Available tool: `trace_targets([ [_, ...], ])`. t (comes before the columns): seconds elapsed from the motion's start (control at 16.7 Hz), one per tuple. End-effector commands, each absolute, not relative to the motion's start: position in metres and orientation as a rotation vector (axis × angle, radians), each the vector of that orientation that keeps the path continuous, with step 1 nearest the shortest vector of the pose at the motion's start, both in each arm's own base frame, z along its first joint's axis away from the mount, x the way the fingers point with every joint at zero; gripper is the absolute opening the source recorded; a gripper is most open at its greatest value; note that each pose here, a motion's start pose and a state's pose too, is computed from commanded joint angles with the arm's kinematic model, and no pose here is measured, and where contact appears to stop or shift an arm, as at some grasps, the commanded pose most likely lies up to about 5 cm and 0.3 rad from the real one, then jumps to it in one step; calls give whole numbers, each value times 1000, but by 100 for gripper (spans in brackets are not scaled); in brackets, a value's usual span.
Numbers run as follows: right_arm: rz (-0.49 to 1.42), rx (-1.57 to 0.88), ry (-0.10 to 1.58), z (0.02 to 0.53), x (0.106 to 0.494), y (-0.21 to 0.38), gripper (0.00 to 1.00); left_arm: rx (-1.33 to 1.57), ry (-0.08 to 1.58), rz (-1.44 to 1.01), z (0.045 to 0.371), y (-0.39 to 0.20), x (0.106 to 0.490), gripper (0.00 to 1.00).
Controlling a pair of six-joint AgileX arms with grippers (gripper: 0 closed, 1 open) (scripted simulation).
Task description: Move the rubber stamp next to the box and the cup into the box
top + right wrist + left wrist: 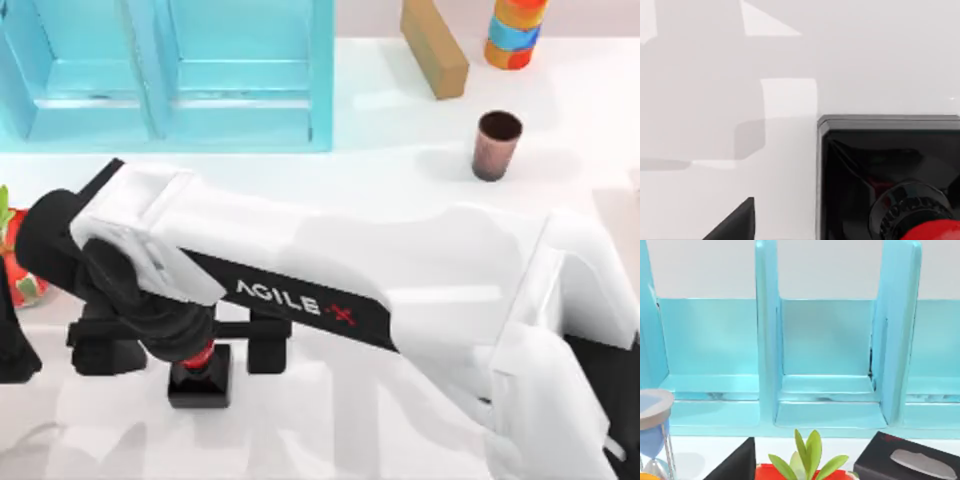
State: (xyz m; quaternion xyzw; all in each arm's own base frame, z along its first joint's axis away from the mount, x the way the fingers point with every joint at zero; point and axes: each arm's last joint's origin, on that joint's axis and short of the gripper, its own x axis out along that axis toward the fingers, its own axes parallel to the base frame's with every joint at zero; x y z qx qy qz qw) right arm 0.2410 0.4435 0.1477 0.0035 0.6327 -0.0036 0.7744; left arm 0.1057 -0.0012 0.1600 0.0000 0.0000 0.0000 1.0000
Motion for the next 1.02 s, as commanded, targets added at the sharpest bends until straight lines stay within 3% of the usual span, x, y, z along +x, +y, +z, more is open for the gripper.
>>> trace_targets([
  [0.18, -8, 8, 1370, 148, 241, 444, 100, 0, 0, 0, 160, -1, 106, 100],
  [0.96, -8, 8, 1370, 148, 241, 444, 2, 0, 0, 0, 160, -1, 106, 100],
  [1.02, -8, 8, 1370, 148, 241, 444, 0, 0, 0, 0, 160, -1, 106, 100],
])
